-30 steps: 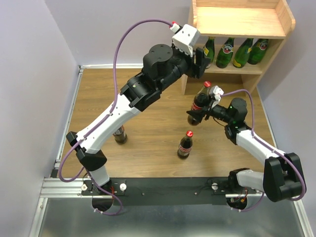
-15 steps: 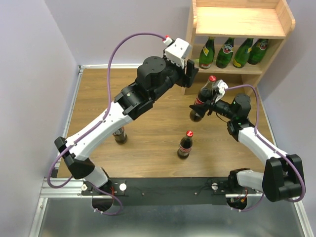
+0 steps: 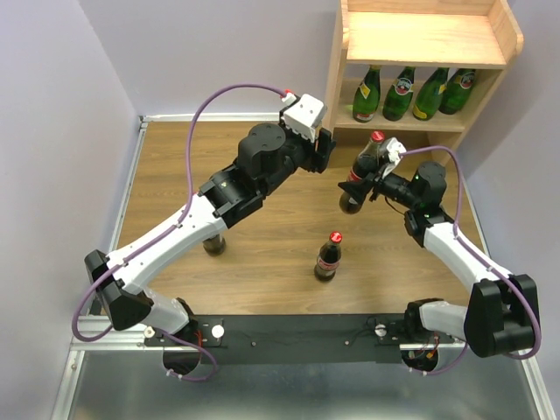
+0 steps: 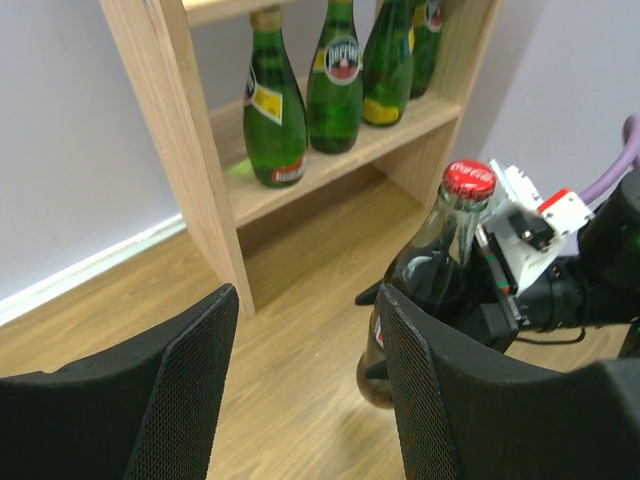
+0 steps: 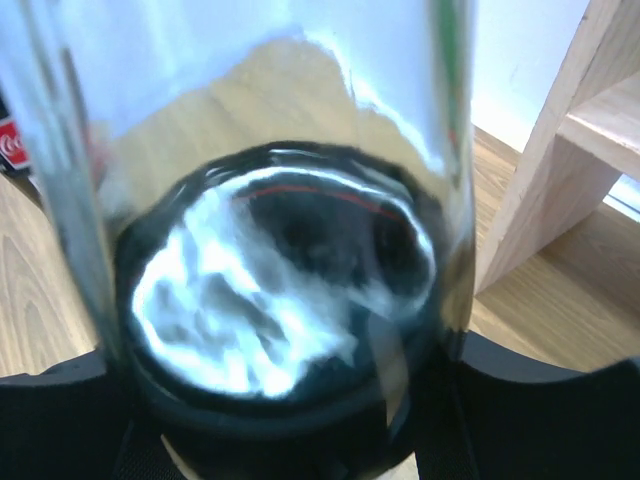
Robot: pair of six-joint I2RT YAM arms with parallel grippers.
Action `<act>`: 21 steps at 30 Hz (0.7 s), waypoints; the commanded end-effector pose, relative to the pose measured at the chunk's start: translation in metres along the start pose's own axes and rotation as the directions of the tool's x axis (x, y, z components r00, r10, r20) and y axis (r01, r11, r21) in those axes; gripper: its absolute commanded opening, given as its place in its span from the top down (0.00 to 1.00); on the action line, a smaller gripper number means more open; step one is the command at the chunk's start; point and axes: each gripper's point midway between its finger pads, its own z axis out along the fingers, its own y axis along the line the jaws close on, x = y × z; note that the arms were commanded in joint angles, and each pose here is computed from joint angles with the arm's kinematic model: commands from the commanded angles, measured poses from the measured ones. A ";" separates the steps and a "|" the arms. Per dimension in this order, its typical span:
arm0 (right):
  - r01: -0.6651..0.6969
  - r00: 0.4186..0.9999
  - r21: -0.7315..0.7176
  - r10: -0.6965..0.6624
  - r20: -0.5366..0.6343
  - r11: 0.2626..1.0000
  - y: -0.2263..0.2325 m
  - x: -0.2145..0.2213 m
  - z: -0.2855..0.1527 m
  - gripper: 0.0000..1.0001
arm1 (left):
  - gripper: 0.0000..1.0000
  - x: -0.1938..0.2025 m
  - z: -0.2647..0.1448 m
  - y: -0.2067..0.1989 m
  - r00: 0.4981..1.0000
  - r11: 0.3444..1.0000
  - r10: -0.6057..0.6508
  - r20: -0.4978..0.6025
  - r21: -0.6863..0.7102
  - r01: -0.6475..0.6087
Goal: Place and organize the beverage onto the shelf
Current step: Adjust the drink.
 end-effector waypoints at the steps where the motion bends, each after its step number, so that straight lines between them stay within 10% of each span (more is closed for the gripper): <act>1: 0.174 0.979 0.035 -0.177 0.103 0.984 -0.006 -0.038 -0.002 0.99 | 0.34 0.004 0.004 -0.001 1.000 1.000 0.003 0.017 0.011 -0.003; 21: 0.130 0.992 -0.005 -0.130 -0.009 0.992 -0.013 0.029 0.007 0.99 | 0.33 0.044 0.022 -0.015 1.000 0.997 -0.002 -0.006 0.080 0.002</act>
